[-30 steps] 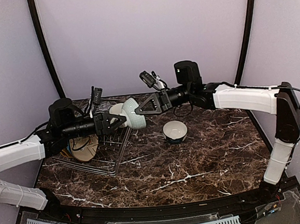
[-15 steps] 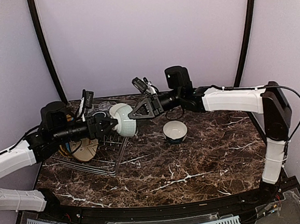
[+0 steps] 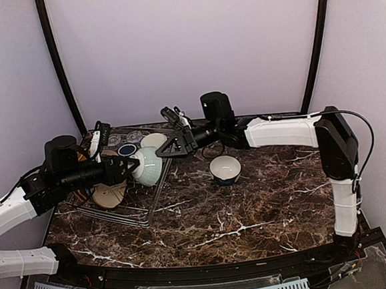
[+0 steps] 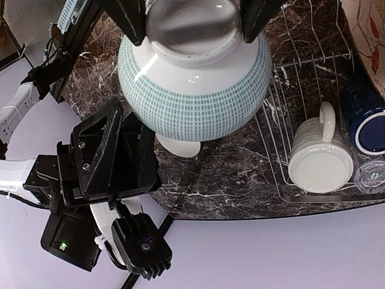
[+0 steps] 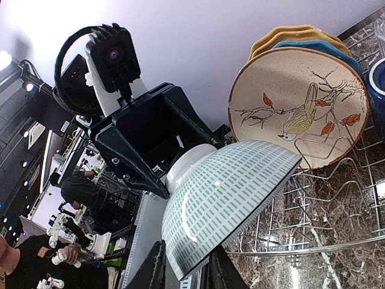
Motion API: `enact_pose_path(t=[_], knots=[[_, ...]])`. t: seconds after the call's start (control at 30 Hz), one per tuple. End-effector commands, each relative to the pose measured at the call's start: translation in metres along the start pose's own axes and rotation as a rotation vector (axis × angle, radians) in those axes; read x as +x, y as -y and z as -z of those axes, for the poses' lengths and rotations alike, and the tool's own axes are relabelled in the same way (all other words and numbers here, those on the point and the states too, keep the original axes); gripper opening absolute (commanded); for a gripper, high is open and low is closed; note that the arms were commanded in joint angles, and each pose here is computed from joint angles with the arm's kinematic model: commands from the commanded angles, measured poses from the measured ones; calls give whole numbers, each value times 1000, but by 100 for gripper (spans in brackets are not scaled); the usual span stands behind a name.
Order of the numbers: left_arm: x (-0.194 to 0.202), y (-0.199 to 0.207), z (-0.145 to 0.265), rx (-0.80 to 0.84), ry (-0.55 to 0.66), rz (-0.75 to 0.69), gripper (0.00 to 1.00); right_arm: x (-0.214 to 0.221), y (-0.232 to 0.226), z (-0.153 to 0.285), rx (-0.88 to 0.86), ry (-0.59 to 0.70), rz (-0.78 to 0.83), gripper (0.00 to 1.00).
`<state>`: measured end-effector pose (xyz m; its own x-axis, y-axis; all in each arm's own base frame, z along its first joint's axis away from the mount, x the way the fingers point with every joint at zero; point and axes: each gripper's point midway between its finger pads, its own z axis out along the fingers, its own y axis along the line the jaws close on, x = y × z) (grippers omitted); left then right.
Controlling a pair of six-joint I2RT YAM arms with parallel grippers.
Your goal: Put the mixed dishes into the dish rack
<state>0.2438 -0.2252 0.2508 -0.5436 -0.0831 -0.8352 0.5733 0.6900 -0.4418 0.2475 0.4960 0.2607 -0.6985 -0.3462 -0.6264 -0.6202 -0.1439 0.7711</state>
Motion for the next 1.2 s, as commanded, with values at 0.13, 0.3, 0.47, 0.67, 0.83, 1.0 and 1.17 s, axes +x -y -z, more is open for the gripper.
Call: enact_pose_path(t=[0.13,0.3,0.47,0.67,0.83,1.0,1.17], knots=[[-11,-10,8,-81,54,-52,1,-7,-5,-18,-74,7,2,22],[-10,-24,15,-163,59,-75,1,-3,2,-19,-59,8,-14,25],[-4,-31,21,-203,34,-101,1,-2,5,-17,-35,13,-16,32],[2,-44,31,-281,20,-120,1,-2,11,-12,-1,17,-20,39],[11,-60,34,-362,-6,-140,1,0,13,-9,12,21,-23,39],[22,-74,28,-412,-44,-166,1,4,15,-6,27,25,-28,38],[37,-84,20,-436,-97,-177,1,7,16,0,44,32,-35,38]])
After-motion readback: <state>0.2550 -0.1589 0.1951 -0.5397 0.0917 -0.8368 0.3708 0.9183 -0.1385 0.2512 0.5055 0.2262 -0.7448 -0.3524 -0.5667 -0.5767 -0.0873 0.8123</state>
